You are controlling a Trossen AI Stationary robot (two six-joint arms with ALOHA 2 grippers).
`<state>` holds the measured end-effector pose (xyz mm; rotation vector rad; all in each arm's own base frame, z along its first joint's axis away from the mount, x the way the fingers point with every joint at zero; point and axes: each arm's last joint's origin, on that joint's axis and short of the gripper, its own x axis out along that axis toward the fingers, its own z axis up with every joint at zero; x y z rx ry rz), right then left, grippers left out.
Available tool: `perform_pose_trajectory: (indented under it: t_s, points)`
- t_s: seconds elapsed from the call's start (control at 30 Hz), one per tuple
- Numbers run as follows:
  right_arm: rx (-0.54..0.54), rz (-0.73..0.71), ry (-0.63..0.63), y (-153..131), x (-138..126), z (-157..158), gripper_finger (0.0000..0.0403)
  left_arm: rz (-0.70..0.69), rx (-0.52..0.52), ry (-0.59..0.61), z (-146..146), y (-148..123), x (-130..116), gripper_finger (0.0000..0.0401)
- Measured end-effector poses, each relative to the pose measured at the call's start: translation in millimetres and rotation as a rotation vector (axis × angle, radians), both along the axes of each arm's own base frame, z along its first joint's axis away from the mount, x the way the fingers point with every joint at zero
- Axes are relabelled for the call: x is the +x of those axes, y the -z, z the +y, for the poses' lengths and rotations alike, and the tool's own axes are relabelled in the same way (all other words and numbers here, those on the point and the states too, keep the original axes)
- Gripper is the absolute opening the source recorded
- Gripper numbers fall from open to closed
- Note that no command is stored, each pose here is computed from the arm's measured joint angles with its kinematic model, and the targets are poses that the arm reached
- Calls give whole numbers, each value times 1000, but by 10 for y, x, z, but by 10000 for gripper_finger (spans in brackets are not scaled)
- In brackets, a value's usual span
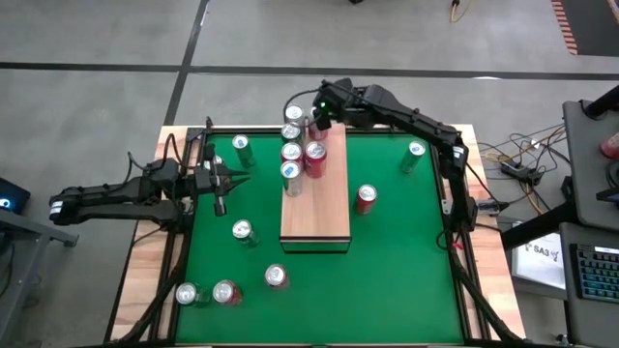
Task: Place canned beverage on shelf
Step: Adjust the cans on the shelf
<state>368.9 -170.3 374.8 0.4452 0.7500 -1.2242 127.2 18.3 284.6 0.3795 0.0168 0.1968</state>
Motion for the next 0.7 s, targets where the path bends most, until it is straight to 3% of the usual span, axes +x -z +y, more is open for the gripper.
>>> perform_pose_trajectory:
  t_s: [0.7]
  points:
    - [15, -122, -87, 90, 179, -32, 9, 0, 0, 0, 0, 0, 2, 37]
